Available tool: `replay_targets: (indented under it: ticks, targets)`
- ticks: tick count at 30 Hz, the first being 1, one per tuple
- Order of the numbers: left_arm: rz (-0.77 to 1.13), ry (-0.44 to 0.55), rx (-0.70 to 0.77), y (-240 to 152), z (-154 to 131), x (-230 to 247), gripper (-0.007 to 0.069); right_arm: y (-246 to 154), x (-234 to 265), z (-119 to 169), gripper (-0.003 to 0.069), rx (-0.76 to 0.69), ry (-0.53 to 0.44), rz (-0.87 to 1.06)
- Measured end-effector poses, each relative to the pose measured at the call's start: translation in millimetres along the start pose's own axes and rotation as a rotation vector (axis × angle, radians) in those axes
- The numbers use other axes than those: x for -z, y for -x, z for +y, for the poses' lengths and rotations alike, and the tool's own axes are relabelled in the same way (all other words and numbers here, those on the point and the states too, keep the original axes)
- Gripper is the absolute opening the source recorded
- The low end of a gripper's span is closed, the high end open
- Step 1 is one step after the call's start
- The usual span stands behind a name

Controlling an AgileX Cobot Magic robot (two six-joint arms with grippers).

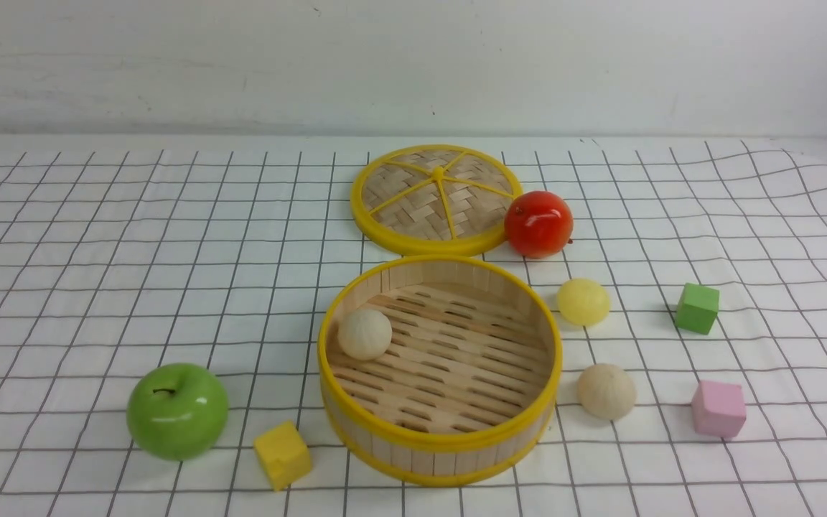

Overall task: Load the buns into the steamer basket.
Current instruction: Use the right arm to grab a steamed stuffed bun

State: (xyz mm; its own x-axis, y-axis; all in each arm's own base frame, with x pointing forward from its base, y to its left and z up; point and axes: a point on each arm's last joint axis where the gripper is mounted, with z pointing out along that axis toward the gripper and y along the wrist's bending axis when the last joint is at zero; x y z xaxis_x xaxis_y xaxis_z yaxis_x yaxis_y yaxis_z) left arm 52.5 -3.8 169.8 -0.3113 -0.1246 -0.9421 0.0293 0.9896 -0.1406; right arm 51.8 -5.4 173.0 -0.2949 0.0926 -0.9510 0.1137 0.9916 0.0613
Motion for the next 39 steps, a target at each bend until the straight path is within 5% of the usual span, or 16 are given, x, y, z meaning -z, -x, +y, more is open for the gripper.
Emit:
replay_targets:
  ticks: [18, 30, 39]
  targets:
    - [0.000, -0.001, 0.002, 0, 0, 0, 0.0004, 3, -1, 0, 0.0239, 0.023, -0.003, -0.049]
    - [0.000, 0.000, 0.001, 0, 0, 0, 0.0018, 48, 14, 5, 0.0239, -0.125, 0.097, -0.588]
    - [0.000, 0.000, 0.001, 0, 0, 0, 0.0018, 89, 40, 7, 0.0239, -0.138, 0.124, -0.758]
